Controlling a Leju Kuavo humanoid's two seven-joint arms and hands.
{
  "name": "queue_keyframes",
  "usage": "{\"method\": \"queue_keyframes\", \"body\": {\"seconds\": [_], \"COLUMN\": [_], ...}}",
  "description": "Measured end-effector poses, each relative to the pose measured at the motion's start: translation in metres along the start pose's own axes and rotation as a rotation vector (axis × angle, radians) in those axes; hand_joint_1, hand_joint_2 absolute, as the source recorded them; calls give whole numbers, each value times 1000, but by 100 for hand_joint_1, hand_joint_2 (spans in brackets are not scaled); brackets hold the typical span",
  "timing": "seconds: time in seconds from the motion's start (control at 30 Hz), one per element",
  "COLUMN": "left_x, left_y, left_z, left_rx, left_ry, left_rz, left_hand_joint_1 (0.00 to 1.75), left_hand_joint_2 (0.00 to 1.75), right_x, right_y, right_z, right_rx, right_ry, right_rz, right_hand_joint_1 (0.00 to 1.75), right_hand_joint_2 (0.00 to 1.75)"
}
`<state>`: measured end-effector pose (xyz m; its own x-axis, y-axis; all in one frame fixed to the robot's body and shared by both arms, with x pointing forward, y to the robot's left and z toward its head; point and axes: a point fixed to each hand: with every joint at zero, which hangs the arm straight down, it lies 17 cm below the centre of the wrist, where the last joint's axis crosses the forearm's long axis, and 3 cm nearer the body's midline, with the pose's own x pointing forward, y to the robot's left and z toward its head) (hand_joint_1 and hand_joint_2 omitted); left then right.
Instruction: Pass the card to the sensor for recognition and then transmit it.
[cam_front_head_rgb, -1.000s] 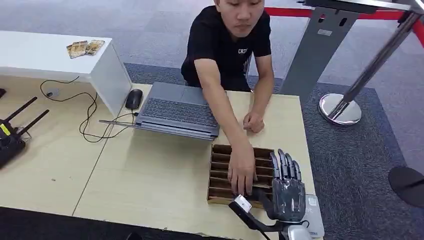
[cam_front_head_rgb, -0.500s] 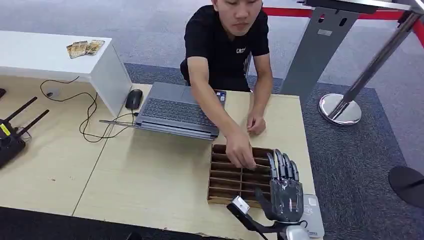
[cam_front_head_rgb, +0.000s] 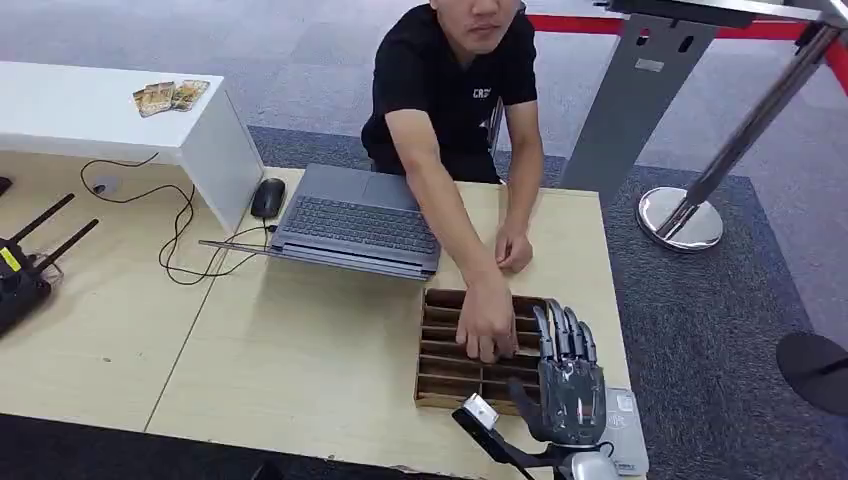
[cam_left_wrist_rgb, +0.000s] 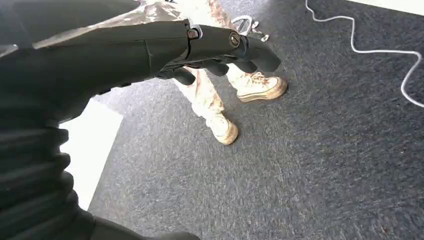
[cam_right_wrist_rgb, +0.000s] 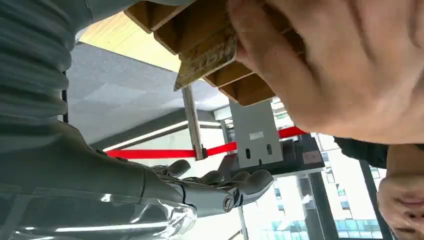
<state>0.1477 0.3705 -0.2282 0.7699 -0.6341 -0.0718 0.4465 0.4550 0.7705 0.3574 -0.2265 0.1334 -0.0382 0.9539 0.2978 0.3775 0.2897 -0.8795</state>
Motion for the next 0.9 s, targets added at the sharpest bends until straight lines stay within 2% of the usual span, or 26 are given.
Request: {"method": "queue_keyframes", "body": {"seconds": [0.37,0.9], "left_x": [0,1], "left_y": [0,0], "left_z": [0,0], "left_rx": [0,-2], "left_ry": [2,-5], "left_rz": [4,6], "left_hand_joint_1": [0,0], "left_hand_joint_2": [175,175], "right_x": [2,24], "right_y": [-2,-25], "right_z": [-1,-26], "right_rx": [-8,-88], "right_ry": [-6,-32], "right_rz": [2,-45], "right_hand_joint_1": [0,0], "right_hand_joint_2": [175,175]}}
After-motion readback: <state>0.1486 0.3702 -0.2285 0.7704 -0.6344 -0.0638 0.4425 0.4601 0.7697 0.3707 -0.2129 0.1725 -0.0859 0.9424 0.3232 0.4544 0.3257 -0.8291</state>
